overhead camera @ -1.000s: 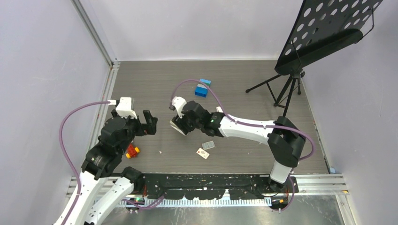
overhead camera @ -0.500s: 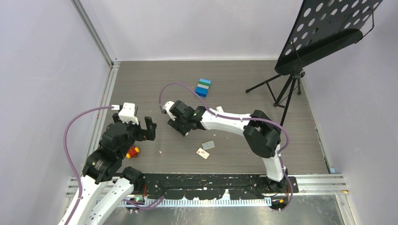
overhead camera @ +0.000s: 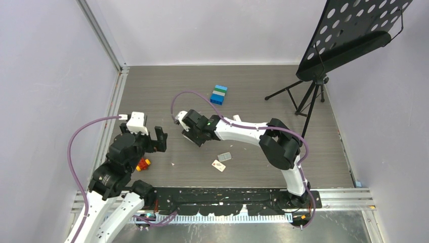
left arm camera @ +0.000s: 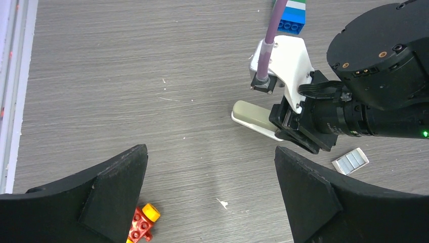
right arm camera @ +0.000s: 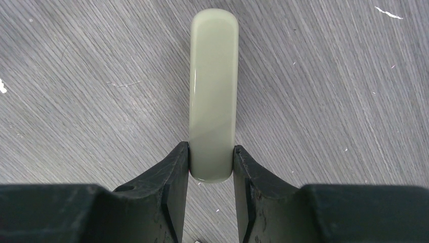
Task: Load the staples into the stapler
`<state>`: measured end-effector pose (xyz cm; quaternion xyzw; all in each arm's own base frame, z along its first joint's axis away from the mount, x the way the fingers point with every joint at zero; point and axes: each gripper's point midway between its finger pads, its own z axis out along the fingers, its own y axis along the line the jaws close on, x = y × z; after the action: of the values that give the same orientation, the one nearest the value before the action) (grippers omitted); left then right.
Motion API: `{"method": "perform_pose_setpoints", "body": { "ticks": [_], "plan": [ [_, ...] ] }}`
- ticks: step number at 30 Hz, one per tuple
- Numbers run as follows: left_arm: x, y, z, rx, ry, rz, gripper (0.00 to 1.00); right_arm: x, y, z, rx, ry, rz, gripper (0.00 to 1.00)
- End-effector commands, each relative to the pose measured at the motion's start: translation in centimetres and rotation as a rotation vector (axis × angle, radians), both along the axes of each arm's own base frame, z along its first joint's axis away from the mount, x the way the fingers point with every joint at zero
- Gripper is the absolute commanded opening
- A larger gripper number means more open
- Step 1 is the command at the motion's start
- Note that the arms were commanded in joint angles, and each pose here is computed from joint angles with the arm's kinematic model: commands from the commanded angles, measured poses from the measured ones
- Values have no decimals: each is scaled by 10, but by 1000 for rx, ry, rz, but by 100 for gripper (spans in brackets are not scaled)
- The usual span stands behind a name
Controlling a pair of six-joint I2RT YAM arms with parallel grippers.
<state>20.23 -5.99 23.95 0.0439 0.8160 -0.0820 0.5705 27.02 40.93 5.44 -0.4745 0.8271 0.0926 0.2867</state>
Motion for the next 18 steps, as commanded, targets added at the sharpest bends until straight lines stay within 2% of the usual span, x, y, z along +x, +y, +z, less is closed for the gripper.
{"method": "perform_pose_setpoints", "body": {
  "ticks": [1, 10, 18],
  "plan": [
    [2, 3, 2, 16, -15, 9, 100, -2, 3, -19, 16, 18, -7, 8],
    [4, 3, -1, 16, -1, 9, 100, 0, -5, -36, -2, 22, -43, 4],
    [4, 3, -1, 14, 0, 10, 100, 10, -7, 18, 82, -33, -89, 4]
  ]
}}
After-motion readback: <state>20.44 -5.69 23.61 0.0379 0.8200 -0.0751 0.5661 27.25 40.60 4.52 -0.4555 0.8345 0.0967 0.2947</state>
